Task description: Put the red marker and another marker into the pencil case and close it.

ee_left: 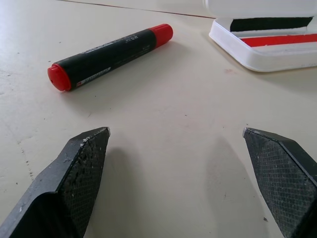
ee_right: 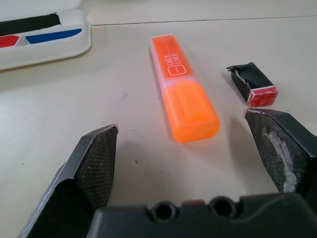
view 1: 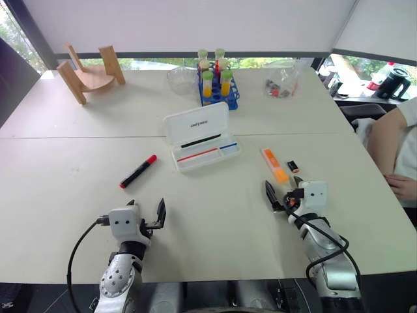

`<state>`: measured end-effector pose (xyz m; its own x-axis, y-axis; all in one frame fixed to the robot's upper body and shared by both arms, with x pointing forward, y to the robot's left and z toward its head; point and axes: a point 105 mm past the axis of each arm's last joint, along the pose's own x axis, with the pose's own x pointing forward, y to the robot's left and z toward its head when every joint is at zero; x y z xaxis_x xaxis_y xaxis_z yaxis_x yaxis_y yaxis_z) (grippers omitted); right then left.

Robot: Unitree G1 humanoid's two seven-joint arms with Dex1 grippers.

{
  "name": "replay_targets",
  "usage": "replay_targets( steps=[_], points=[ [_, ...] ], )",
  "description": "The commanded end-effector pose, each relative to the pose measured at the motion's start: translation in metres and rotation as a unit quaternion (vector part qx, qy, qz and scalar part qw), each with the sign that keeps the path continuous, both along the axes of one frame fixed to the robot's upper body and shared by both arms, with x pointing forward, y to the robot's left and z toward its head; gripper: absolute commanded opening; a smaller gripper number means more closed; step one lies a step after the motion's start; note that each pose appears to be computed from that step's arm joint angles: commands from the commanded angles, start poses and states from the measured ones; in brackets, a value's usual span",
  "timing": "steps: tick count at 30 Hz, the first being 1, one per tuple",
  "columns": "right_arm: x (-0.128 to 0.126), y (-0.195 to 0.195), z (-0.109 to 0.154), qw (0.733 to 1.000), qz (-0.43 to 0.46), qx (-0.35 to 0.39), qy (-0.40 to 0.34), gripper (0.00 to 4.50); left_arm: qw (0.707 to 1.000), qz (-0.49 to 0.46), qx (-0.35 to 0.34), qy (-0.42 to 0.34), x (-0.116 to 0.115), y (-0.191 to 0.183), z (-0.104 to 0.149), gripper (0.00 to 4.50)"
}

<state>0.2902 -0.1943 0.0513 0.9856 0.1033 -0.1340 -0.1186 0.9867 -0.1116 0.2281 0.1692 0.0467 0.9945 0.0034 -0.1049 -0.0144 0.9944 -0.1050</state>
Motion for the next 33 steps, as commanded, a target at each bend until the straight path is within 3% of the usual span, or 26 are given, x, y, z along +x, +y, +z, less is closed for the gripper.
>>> replay_targets(
  steps=[1, 23, 29, 33],
  points=[
    [-0.008, -0.001, -0.021, 0.999, 0.001, 0.001, 0.043, 4.50, 1.000, 0.000, -0.002, -0.001, -0.003, -0.001, 0.000, 4.43],
    [-0.008, -0.006, -0.014, 0.999, 0.002, -0.008, 0.031, 4.50, 1.000, -0.014, -0.011, -0.011, 0.003, -0.003, 0.006, 4.43],
    [-0.003, -0.004, 0.019, 0.998, 0.043, -0.043, -0.016, 4.50, 0.997, -0.064, 0.019, -0.046, 0.018, 0.003, 0.033, 4.43],
    [0.000, 0.004, 0.057, 0.991, 0.111, -0.071, -0.039, 4.50, 0.984, -0.162, 0.040, -0.063, 0.029, 0.002, 0.058, 4.43]
  ],
)
